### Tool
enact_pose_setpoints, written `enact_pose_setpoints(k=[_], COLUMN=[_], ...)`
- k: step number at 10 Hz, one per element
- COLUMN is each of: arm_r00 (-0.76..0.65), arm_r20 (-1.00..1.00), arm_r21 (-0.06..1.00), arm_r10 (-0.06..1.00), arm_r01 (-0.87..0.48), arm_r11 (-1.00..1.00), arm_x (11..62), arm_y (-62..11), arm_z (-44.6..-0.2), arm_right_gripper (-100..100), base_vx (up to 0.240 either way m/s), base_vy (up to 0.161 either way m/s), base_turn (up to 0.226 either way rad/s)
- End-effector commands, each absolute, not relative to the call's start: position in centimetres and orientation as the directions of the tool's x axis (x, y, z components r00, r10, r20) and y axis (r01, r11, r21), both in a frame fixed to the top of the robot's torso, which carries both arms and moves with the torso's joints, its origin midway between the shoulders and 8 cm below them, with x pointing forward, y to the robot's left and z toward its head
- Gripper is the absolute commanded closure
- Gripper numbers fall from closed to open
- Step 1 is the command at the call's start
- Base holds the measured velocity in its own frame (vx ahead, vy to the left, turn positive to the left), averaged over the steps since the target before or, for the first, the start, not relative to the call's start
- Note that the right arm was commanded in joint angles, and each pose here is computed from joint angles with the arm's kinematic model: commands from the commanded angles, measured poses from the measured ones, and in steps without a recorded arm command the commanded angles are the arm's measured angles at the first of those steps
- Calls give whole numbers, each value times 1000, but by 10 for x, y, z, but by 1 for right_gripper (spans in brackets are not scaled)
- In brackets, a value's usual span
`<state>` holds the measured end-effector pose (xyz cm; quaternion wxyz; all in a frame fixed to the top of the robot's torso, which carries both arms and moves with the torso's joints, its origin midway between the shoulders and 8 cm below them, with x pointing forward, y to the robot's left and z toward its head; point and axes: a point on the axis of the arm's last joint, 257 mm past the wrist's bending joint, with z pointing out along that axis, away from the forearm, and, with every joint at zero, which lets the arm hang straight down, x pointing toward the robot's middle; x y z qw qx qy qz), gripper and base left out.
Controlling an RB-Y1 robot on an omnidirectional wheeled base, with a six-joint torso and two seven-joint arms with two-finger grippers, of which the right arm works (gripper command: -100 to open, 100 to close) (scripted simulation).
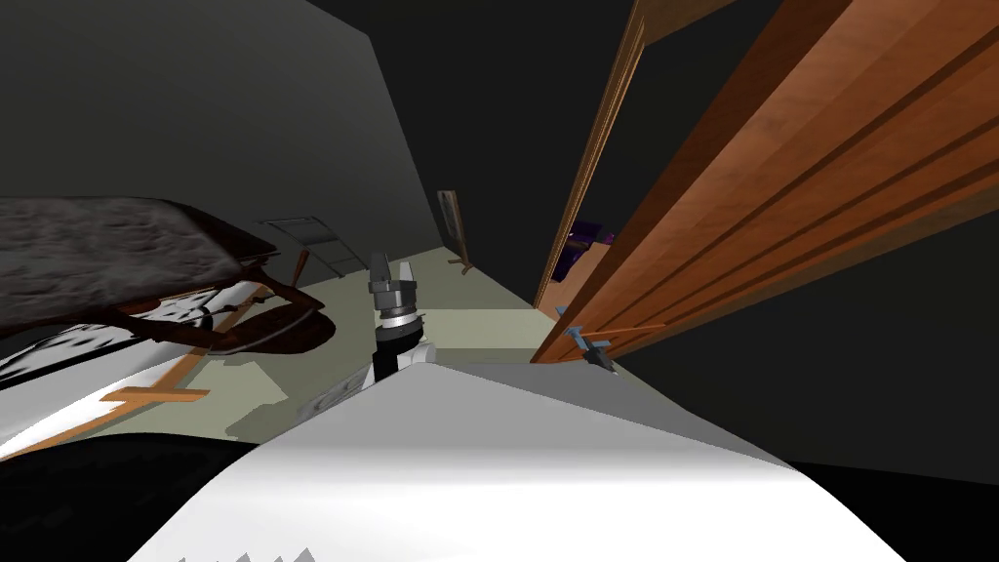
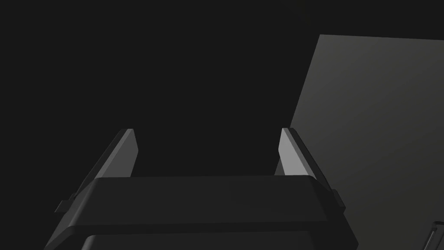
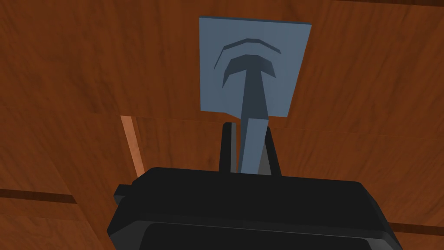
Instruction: Pull the door open
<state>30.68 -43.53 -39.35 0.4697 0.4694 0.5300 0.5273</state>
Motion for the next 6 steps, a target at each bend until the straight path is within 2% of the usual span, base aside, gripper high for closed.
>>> enact_pose_setpoints(k=[1,3,4,6], arm_r00=[-125,-133,-109,-96], arm_r20=[-2,-4,2,9], arm_r21=[1000,1000,999,998], arm_r10=[992,991,994,995], arm_r01=[7,5,51,59], arm_r11=[3,4,3,-3], arm_x=[312,323,310,308], arm_y=[-429,-423,-431,-435], arm_z=[-396,-396,-409,-409], arm_right_gripper=[100,100,100,100], base_vx=[-207,-208,-159,-24], base_vy=[-60,-85,-46,7], base_turn=[106,94,23,-18])
